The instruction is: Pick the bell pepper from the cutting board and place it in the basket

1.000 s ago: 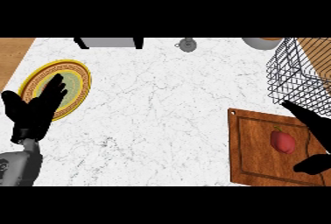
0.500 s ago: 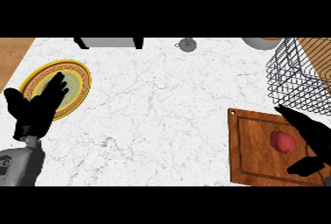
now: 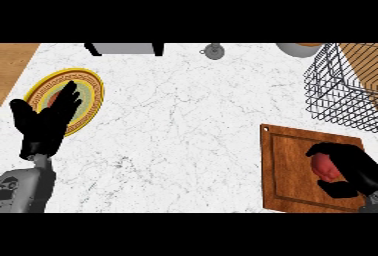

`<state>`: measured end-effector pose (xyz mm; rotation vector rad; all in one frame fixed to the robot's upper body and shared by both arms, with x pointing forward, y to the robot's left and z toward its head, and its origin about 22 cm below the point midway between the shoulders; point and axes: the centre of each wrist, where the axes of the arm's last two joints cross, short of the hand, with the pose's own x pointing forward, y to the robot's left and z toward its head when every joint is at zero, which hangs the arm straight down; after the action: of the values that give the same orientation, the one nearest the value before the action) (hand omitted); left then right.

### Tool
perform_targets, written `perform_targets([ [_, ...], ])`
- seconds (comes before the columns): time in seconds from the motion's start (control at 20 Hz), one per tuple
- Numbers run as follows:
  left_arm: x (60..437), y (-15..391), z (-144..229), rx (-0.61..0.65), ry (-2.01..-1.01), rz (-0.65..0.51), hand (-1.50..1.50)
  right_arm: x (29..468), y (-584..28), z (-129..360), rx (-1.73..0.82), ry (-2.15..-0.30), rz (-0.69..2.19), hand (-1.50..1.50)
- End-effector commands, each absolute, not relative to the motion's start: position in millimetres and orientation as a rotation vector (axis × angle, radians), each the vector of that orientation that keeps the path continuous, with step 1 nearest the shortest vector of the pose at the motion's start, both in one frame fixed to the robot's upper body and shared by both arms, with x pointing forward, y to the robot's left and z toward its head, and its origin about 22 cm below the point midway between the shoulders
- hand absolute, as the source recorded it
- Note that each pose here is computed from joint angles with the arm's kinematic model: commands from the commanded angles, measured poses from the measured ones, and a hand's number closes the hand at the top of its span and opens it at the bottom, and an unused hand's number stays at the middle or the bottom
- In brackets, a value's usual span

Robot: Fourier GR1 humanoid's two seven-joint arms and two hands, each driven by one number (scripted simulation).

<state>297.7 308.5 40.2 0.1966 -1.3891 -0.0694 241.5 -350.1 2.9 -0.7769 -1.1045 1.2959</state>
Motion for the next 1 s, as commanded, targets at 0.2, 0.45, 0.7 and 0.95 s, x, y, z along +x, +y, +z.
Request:
perform_targets([
  [0.2, 293, 316, 47, 0.178, -1.376, -0.073, 0.0, 260, -353, -2, -0.776, -1.085, 1.352, 1.5],
  [0.45, 294, 329, 38, 0.205, -1.374, -0.04, 0.0, 217, -259, -21, -0.649, -1.211, 1.293, 1.5],
  [0.7, 291, 311, 40, 0.196, -1.373, -0.063, 0.0, 175, -184, -27, -0.514, -1.288, 1.23, 1.5],
  [0.95, 279, 328, 43, 0.198, -1.375, -0.064, 0.0, 134, -154, -17, -0.417, -1.334, 1.092, 1.5],
])
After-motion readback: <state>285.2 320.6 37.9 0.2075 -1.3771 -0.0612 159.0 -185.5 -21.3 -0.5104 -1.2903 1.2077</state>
